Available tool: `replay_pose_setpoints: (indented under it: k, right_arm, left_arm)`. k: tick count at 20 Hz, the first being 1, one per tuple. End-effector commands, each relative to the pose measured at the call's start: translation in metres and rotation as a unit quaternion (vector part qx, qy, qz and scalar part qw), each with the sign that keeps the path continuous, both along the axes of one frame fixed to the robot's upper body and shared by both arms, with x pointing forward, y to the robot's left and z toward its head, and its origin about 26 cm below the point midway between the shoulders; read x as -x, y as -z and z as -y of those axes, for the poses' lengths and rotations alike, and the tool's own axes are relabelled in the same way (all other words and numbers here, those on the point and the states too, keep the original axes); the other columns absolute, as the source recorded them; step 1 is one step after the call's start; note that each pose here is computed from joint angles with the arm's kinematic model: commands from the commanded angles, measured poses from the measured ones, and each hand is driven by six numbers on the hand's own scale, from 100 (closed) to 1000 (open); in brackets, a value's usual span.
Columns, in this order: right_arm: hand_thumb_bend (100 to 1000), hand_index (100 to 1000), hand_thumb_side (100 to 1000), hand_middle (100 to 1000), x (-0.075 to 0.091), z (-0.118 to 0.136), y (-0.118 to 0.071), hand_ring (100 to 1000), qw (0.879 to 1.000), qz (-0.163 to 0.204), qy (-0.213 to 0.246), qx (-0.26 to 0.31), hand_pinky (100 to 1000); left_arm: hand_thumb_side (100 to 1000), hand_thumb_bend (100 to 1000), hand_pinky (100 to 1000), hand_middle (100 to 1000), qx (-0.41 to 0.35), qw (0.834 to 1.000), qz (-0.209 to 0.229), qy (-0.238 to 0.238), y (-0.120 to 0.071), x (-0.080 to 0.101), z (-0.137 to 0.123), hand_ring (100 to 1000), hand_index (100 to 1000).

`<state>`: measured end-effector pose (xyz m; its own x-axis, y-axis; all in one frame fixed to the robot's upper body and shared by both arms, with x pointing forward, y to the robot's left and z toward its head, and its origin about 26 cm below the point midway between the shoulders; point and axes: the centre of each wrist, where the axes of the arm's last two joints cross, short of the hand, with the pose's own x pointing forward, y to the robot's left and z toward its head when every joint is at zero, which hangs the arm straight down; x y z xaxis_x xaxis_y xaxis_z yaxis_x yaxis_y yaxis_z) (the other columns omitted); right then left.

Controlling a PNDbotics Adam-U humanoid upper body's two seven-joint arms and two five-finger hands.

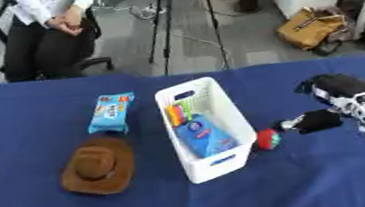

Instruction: Pick up objects on the table and place them in the box.

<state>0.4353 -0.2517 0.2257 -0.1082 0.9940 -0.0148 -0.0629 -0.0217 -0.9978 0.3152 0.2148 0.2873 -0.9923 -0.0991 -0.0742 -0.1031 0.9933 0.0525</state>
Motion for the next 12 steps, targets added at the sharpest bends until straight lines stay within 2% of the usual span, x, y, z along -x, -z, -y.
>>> replay_pose_setpoints:
  k: [1, 12]
  right_arm:
    - [729, 919, 774, 825, -0.001, -0.004, -0.003, 902, 1.0, 0.014, 0.016, -0.005, 873]
    - [715, 893, 713, 785, -0.003, -0.012, 0.014, 885, 0.999, 0.022, 0.024, -0.005, 858]
  left_arm:
    - [1000, 100, 922, 901, -0.002, 1.0, 0.009, 0.005, -0.005, 0.003, 0.001, 948, 987]
    - [1000, 100, 922, 901, 0.001, 1.0, 0.009, 0.006, -0.005, 0.003, 0.001, 948, 987]
